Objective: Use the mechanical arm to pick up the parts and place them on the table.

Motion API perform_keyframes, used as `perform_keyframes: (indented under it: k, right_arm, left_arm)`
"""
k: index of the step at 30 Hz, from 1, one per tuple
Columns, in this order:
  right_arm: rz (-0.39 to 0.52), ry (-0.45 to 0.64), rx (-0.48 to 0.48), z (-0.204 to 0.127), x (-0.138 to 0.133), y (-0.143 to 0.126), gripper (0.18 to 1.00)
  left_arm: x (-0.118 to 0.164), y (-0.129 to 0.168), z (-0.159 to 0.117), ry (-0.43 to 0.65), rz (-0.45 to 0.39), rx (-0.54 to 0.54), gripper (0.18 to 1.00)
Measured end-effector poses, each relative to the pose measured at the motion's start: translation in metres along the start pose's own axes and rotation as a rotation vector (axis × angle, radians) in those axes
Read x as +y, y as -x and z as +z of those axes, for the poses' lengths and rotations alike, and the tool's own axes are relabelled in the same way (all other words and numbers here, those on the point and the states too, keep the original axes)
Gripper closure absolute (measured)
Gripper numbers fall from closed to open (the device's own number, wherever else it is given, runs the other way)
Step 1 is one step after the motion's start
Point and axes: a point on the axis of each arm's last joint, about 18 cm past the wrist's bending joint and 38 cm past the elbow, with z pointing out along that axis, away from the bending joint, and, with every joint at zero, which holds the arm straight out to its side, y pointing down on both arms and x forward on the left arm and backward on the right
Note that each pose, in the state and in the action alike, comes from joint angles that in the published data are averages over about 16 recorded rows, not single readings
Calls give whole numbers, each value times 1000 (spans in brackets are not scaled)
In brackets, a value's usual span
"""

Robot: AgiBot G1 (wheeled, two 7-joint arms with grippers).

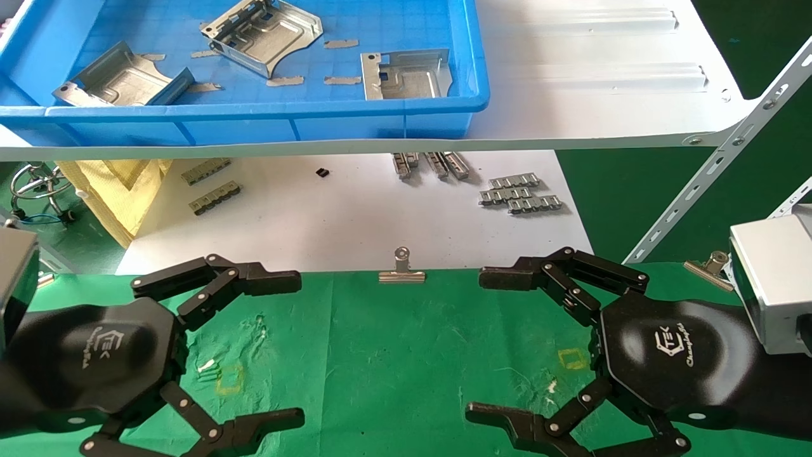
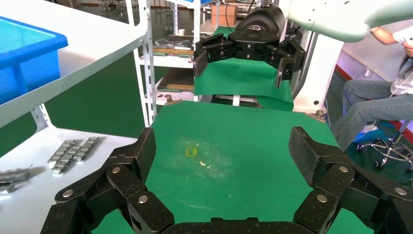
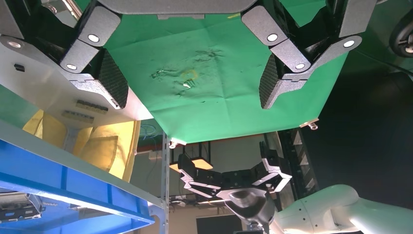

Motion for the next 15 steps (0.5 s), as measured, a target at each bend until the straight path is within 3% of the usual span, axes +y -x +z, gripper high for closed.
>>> perform_keyframes:
  k: [15]
  right_arm:
    - [0, 0, 0, 0, 0, 0, 191]
  left_arm:
    - [0, 0, 0, 0, 0, 0, 184]
